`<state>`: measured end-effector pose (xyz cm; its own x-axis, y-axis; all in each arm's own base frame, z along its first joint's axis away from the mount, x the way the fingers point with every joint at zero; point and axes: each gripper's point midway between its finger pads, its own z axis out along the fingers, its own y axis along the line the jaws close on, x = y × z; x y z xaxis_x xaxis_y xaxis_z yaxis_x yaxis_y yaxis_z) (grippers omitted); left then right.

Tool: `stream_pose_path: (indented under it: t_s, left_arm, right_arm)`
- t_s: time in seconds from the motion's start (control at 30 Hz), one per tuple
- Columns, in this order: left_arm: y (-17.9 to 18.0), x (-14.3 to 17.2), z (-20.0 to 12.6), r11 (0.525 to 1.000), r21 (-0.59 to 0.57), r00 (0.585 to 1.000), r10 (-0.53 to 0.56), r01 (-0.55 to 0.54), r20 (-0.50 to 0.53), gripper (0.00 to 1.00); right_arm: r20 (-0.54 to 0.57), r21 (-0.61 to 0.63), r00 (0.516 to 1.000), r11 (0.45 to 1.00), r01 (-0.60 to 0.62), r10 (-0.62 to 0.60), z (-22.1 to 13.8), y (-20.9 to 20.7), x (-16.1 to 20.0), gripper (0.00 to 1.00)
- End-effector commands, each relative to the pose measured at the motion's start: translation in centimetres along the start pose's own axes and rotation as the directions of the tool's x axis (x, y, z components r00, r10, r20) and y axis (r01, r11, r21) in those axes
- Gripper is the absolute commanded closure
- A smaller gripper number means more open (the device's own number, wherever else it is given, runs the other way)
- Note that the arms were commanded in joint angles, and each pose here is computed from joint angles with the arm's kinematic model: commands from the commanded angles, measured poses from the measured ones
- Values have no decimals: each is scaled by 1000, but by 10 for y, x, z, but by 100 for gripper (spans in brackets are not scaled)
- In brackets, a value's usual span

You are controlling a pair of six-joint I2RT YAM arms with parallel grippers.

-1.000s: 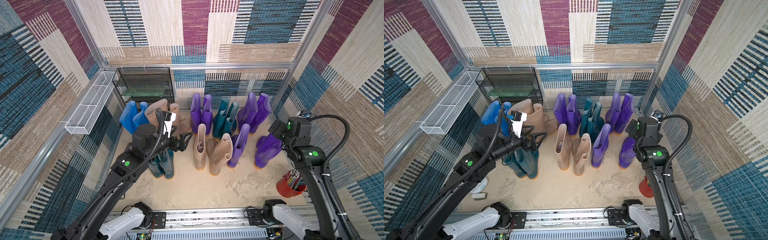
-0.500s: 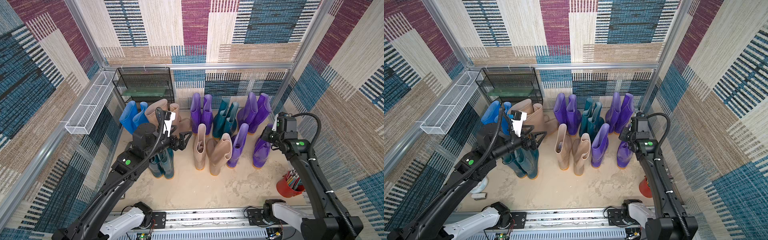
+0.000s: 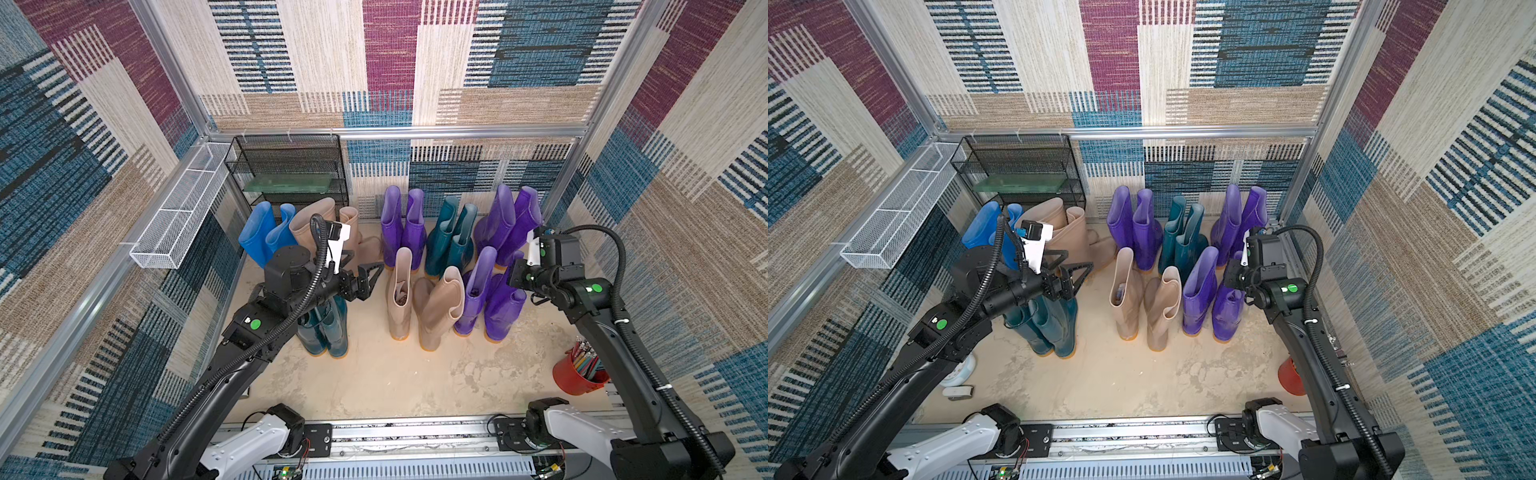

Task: Match and arrange rain boots in pairs
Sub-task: Pair a pair of rain boots at the center of the board, then move a pair of rain boots to the center of the board.

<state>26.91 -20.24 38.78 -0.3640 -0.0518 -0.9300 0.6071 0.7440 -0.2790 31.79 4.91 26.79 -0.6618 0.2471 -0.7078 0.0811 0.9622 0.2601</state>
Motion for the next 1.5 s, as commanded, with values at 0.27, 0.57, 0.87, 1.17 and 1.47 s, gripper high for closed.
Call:
stream_pose_path:
  t_s: [0.27, 0.57, 0.87, 1.17, 1.47]
  left_arm:
    - [-1, -9, -2, 1000, 0, 1000, 1, -1, 31, 9]
    - [80, 5, -48, 851, -507, 988, -153, 138, 11, 8]
    - [129, 46, -89, 629, -771, 969, -237, 100, -68, 13]
    - [159, 90, -48, 683, -691, 898, -425, 235, -116, 47]
    - [154, 103, -37, 758, -592, 882, -443, 273, -160, 100]
  right_arm:
    - [46, -65, 998, 997, -38, 41, 5, 6, 3, 79]
    - [177, 10, 983, 999, 38, -40, -46, 13, -41, 21]
    - [226, -92, 964, 982, 164, -140, -60, 69, -44, 15]
    - [250, -138, 956, 971, 194, -155, -64, 77, -38, 15]
    - [249, -145, 956, 970, 193, -153, -62, 75, -31, 16]
